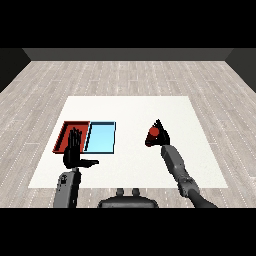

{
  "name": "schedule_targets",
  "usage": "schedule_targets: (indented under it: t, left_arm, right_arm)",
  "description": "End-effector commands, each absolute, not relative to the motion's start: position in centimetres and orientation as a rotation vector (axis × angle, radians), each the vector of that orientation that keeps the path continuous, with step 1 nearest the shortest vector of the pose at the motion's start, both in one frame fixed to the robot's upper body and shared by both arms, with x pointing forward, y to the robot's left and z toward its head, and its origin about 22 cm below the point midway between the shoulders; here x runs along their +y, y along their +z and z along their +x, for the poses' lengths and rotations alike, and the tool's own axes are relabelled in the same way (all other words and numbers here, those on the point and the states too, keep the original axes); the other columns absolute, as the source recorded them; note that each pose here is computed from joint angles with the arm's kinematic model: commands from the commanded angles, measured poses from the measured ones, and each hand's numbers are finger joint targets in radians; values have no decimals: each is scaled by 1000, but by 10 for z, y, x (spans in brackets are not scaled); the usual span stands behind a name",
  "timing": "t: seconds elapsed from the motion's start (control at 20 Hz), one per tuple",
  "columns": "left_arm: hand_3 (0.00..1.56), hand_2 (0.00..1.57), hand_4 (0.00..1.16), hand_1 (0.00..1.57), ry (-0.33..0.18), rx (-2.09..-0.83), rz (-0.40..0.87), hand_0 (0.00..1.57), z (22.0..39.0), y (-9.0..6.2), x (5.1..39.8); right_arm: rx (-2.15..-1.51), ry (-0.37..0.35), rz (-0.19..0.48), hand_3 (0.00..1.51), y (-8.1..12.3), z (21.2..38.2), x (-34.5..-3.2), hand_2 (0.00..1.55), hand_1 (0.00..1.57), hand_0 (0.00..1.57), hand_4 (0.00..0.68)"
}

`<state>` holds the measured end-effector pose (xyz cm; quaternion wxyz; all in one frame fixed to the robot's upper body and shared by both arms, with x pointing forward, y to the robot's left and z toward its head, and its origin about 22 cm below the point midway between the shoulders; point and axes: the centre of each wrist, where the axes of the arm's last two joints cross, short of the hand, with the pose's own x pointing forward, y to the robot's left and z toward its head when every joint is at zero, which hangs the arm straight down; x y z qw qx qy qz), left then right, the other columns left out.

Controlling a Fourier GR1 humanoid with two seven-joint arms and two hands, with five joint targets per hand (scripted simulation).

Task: Pick the red can and put it in the red box

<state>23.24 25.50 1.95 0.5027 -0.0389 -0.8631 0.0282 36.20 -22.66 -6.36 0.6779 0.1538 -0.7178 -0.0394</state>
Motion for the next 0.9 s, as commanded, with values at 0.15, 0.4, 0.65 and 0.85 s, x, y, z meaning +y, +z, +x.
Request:
schedule_targets:
  t: [0.15,0.4,0.65,0.85]
  left_arm:
    - [0,0,0,0,83,-2090,-85,0,241,7,242]
    - [0,0,0,0,66,-2071,-93,0,231,22,272]
    - [0,0,0,0,59,-2096,-124,0,254,23,253]
    - [0,0,0,0,82,-2075,-94,0,238,9,263]
  right_arm:
    - [-1614,-88,336,0,-60,363,-206,0,0,0,0]
    - [-1585,-67,320,0,-52,379,-208,0,0,0,0]
    - [-1552,-63,301,0,-66,369,-195,0,0,0,0]
    - [-1574,-62,168,1461,-54,378,-207,1502,1525,1525,493]
